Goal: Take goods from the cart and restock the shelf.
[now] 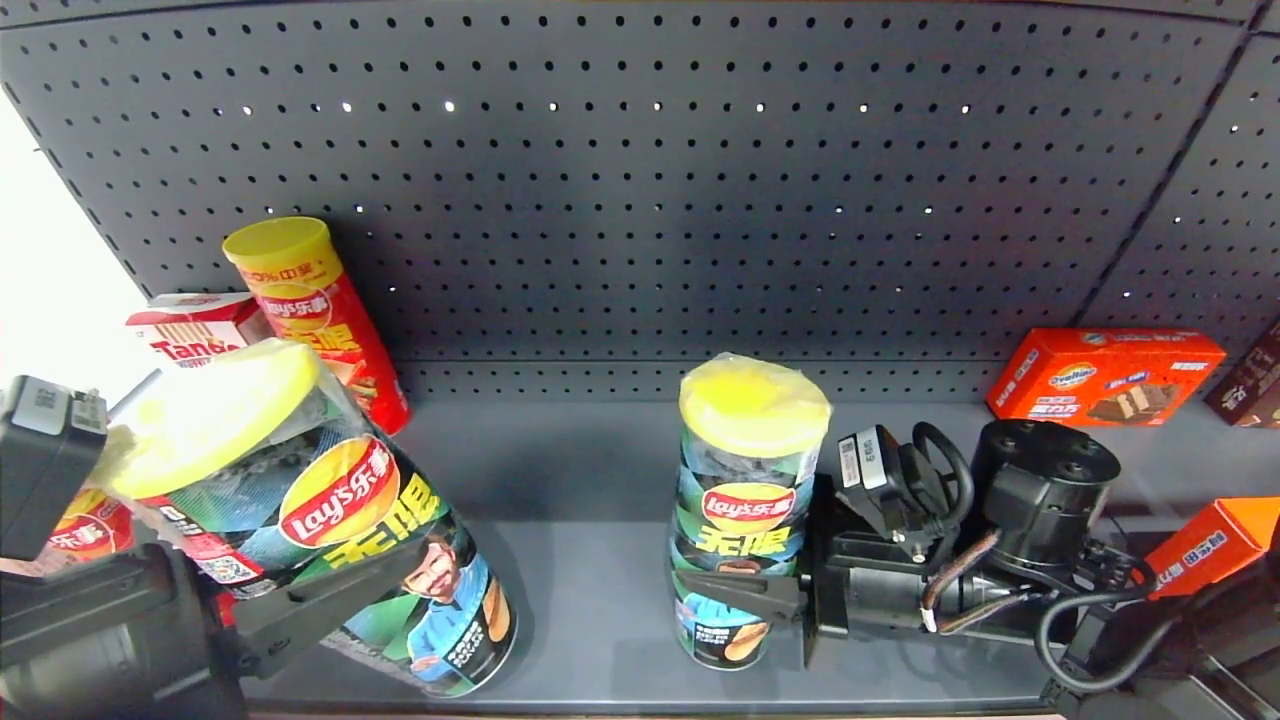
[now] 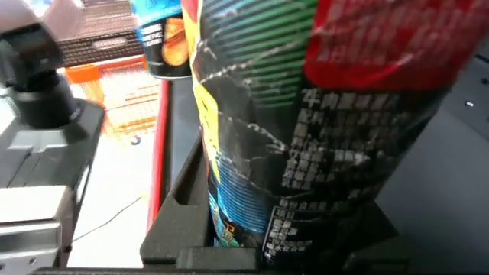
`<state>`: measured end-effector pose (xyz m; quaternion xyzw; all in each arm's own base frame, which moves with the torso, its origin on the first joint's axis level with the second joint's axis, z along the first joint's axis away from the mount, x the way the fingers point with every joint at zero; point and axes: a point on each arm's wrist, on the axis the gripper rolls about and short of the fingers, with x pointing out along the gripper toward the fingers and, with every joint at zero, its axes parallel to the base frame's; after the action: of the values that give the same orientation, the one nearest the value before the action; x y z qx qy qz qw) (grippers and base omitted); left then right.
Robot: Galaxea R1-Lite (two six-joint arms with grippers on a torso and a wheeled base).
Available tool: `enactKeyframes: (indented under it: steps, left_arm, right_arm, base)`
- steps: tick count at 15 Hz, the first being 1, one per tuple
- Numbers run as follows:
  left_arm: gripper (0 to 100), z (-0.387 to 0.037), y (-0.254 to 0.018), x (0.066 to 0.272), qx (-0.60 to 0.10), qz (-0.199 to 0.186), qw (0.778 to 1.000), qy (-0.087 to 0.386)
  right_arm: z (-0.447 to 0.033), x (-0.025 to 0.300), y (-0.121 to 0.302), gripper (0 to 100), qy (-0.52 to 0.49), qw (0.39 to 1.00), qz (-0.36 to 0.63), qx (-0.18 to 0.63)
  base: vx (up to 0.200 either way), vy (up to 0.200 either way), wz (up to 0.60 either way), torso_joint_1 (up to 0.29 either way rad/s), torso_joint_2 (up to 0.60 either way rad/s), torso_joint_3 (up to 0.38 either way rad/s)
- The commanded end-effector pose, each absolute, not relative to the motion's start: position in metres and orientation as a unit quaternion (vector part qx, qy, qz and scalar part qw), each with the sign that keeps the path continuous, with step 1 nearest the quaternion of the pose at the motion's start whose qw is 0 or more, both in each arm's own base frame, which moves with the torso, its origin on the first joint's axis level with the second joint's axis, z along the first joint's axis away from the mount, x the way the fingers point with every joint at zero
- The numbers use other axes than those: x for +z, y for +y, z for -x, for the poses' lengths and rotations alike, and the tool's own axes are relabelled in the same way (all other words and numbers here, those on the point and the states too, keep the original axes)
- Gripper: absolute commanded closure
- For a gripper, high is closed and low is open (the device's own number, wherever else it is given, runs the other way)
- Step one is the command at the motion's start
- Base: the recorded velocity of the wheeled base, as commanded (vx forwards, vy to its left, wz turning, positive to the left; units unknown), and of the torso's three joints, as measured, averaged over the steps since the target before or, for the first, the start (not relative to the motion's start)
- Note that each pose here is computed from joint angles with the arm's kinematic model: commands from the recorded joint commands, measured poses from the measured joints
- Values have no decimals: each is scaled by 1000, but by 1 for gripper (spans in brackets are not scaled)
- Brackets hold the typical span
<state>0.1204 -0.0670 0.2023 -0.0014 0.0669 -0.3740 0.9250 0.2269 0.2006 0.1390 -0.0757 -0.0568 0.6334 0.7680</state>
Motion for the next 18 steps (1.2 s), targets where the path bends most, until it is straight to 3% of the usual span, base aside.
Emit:
enactKeyframes:
  steps: [1,2,6,9,14,18]
  left_arm:
    - [100,-120,-67,201,-374,2,925,69]
    - [100,-120,-67,202,-374,2,925,68]
    - [100,-120,-67,202,-374,2,925,67]
    - [100,-120,-67,202,-373,2,925,68]
    - [100,-121,-67,204,-373,2,926,63]
    - [100,-120,-67,207,-374,2,926,56]
  right_arm:
    - [-225,137,200,100,-53,768,78,634]
    - [-224,137,200,0,-54,767,80,634]
    - [-222,138,198,0,-60,770,79,630]
    - [-208,156,184,0,-81,780,73,616]
    - [-160,180,123,0,-106,812,55,572]
    - [-124,203,46,0,-164,918,70,354]
  base:
    - [0,0,0,0,0,0]
    - [0,0,0,0,0,0]
    - [0,0,0,0,0,0]
    - [0,0,0,0,0,0]
    - [0,0,0,0,0,0]
    - [0,0,0,0,0,0]
